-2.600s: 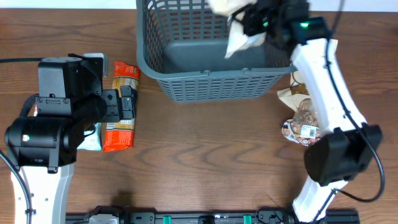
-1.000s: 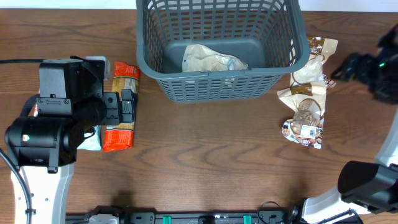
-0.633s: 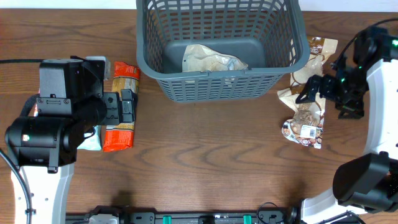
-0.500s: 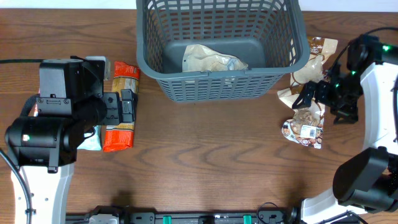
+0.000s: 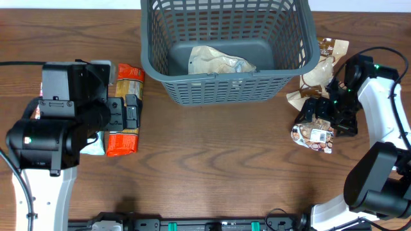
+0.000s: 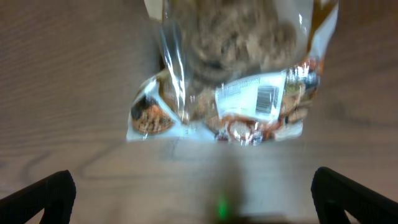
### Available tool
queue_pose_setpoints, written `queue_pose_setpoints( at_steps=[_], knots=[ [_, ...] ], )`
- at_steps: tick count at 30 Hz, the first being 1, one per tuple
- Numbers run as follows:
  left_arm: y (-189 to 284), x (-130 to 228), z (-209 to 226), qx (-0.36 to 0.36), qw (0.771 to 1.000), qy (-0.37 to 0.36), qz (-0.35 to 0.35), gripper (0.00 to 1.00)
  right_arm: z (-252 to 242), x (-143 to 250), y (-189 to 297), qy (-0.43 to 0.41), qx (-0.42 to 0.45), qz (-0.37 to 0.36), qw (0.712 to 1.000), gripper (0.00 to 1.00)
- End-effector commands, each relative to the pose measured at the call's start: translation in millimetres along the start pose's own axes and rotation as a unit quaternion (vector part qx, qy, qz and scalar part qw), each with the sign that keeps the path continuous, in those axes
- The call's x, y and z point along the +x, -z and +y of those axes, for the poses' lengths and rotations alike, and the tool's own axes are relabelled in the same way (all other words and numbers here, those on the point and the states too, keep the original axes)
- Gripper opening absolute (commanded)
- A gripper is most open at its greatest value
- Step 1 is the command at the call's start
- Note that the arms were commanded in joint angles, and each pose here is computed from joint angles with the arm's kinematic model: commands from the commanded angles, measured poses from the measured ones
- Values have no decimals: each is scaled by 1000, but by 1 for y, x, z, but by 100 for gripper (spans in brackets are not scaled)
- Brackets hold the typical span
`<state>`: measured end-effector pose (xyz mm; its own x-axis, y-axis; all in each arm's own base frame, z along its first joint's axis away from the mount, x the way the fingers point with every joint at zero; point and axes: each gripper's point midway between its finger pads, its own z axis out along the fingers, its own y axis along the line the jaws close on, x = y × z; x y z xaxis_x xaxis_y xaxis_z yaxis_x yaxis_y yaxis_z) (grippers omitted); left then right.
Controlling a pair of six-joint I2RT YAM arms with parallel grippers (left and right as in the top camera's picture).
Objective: Pack container
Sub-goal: 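Grasp the brown-labelled Pantree pouch with the right gripper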
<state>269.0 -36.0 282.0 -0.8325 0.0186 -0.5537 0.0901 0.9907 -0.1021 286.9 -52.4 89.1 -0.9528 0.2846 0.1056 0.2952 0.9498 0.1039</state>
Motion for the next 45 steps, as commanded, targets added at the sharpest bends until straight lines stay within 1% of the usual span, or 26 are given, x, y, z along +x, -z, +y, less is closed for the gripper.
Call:
queue_pose_setpoints(
  at_steps=[1, 9, 12, 21, 26, 33, 34, 35, 36, 38, 39, 45],
  knots=[
    [-6, 1, 4, -8, 1000, -9, 16, 99, 1, -8, 4, 52, 4, -28, 998, 99],
    [-22, 3, 6, -9, 999, -8, 46, 99, 3, -31, 3, 169, 14, -72, 983, 99],
    [-24, 2, 6, -9, 999, -8, 48, 99, -5, -35, -5, 167, 34, -68, 983, 99],
    [-25, 3, 6, -8, 999, -21, 49, 99, -9, -45, -54, 166, 32, -63, 984, 99],
    [-25, 4, 6, -8, 998, -23, 51, 99, -11, -50, -82, 149, 30, -75, 986, 99],
    [-24, 7, 6, -8, 998, -24, 58, 99, -15, -54, -103, 136, 34, -89, 986, 98],
    [-24, 7, 6, -8, 998, -24, 59, 99, -15, -54, -106, 133, 33, -90, 986, 91],
    [-24, 8, 6, -8, 998, -23, 60, 99, -16, -54, -108, 129, 33, -90, 987, 65],
    [-24, 8, 6, -8, 998, -23, 61, 99, -16, -53, -110, 119, 33, -91, 988, 31],
    [-24, 9, 6, -8, 998, -23, 62, 99, -17, -54, -111, 106, 33, -94, 989, 4],
    [-24, 9, 6, -8, 998, -23, 62, 99, -17, -54, -112, 100, 33, -96, 990, 1],
    [-24, 9, 6, -8, 998, -23, 62, 99, -16, -56, -111, 62, 29, -102, 992, 1]
  ],
)
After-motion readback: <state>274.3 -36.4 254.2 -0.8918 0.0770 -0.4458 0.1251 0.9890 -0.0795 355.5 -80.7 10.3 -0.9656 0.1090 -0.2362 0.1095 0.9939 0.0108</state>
